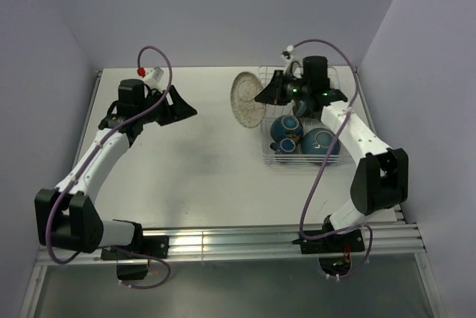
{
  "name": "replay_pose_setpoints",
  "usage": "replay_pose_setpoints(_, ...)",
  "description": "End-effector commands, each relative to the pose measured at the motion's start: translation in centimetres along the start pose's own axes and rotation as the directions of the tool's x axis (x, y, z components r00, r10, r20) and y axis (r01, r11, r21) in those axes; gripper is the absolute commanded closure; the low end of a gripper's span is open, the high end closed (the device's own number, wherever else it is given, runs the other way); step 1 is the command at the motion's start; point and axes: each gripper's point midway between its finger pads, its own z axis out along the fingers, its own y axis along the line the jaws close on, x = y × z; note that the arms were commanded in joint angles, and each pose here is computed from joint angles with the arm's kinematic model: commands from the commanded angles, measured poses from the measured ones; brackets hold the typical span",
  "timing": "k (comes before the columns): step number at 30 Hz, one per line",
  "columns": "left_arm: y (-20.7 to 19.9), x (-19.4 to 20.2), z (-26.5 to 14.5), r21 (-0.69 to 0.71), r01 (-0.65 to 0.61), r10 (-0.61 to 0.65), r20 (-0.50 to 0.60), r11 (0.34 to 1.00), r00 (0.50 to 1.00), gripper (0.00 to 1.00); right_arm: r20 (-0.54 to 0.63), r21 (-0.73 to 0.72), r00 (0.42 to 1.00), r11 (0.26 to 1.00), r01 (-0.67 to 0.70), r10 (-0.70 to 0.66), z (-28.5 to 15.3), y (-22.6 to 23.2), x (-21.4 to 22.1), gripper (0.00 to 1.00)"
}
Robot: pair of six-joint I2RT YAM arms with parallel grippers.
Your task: Load the mixed dishes into the dish rack
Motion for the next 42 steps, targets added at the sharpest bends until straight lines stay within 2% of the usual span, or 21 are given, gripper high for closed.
replay_pose_setpoints(1,1.7,-3.3,-3.8,-0.227,-0.171,0.205,0.134,0.959,0.97,0.28,0.171,0.181,0.969,0.973,0.144,-0.176,-5.2,-0.6,-6.5,1.0)
replay_pose_setpoints(2,2.0,-3.1,-4.6,-0.256,-0.202,0.243,0.142,0.945,0.959,0.28,0.213,0.329,0.952,0.934,0.141,-0.219,-6.6,-2.5,-8.1,1.0)
replay_pose_setpoints(5,4.0,-2.3,-5.8,-0.343,-0.223,0.288,0.151,0.912,0.946,0.27,0.215,0.539,0.926,0.829,0.153,-0.311,-9.0,-5.8,-9.9,1.0)
replay_pose_setpoints(11,6.9,0.4,-6.6,-0.42,-0.215,0.298,0.142,0.882,0.944,0.23,0.15,0.702,0.917,0.693,0.164,-0.369,-10.3,-9.2,-12.2,1.0)
replay_pose_setpoints(17,6.3,0.0,-8.1,-0.432,-0.215,0.323,0.194,0.876,0.926,0.21,0.031,0.813,0.918,0.544,0.206,-0.395,-11.3,-12.7,-12.7,1.0)
replay_pose_setpoints(32,5.9,-0.4,-8.9,-0.435,-0.219,0.338,0.218,0.873,0.916,0.21,-0.089,0.859,0.945,0.455,0.233,-0.315,-9.7,-17.6,-10.6,1.0)
replay_pose_setpoints(42,5.9,-0.2,-8.7,-0.432,-0.222,0.338,0.212,0.874,0.917,0.21,-0.114,0.867,0.955,0.442,0.231,-0.275,-8.1,-20.1,-10.0,1.0)
